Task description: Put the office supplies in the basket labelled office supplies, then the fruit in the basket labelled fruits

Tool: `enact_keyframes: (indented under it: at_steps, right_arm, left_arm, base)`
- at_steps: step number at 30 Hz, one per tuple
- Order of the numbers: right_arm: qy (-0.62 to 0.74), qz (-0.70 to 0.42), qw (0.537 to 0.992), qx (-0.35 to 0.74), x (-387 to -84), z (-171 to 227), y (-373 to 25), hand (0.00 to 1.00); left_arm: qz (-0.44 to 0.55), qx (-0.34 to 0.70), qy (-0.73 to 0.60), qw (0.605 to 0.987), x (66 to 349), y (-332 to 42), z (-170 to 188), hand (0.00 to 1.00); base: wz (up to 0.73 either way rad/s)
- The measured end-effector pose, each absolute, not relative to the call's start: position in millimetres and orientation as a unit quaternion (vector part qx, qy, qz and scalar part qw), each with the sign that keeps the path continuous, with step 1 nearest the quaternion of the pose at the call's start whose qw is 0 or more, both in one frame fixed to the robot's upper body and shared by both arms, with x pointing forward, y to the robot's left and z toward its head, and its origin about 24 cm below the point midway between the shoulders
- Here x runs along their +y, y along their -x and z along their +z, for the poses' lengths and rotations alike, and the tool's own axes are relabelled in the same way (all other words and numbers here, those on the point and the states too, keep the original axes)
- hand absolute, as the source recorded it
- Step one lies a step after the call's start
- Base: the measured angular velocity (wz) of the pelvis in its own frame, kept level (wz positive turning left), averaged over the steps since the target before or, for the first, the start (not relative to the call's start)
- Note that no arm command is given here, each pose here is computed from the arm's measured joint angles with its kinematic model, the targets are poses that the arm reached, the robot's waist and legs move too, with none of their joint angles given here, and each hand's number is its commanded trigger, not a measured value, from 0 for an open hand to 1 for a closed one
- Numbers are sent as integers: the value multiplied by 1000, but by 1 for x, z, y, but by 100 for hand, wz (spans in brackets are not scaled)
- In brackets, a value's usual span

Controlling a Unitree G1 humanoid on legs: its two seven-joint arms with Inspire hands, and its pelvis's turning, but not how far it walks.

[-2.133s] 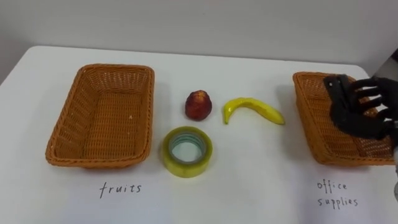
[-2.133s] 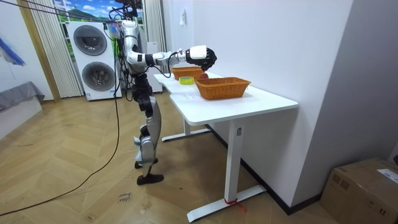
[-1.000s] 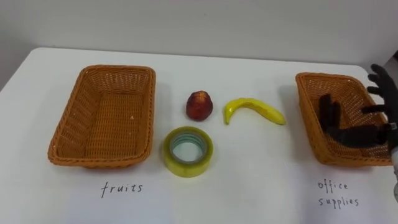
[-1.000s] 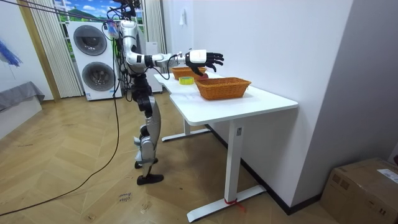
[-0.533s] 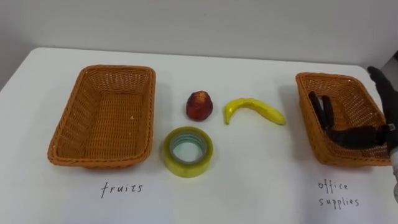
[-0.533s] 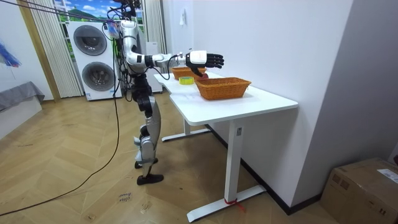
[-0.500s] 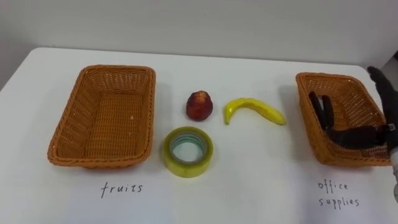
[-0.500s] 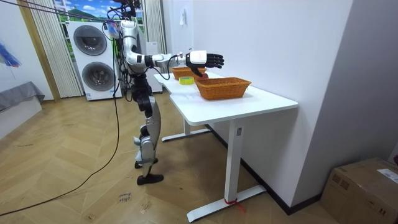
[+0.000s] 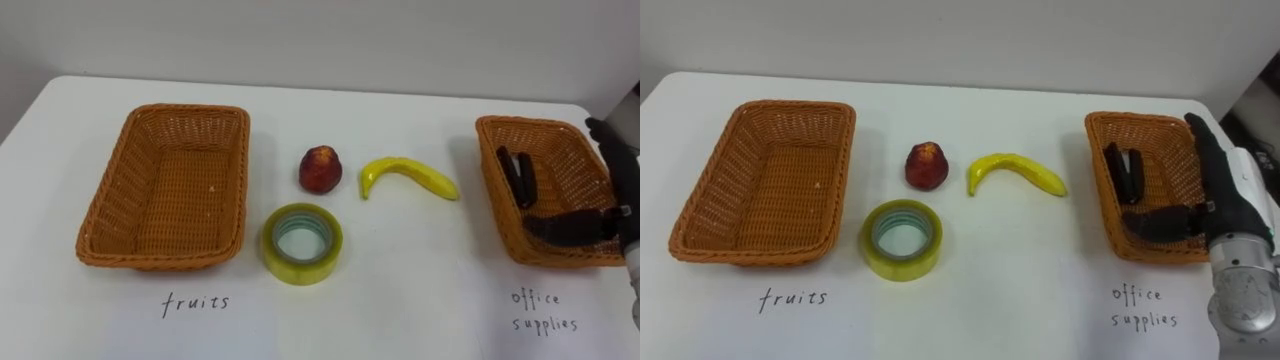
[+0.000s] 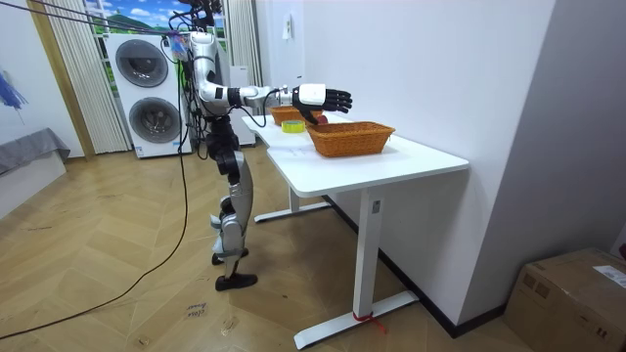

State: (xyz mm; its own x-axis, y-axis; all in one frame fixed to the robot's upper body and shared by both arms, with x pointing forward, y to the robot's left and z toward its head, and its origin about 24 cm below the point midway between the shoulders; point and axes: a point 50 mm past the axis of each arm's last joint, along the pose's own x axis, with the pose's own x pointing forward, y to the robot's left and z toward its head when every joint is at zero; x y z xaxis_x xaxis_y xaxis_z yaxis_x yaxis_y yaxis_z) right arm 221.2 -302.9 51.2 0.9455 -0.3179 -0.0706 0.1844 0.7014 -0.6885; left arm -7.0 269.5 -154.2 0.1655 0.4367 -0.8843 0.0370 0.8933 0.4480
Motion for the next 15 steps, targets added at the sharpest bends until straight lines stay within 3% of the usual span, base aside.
enact_keyframes:
  at_steps: [8, 15]
  right_arm:
    - [328, -130, 932, 78, -300, 56, -224, 0]
    - [292, -120, 949, 0, -285, 87, -228, 0]
  left_arm:
    - [130, 623, -184, 749, 270, -3, -154, 0]
    - [126, 621, -185, 751, 270, -4, -154, 0]
  base:
    - [0]
    - [-3]
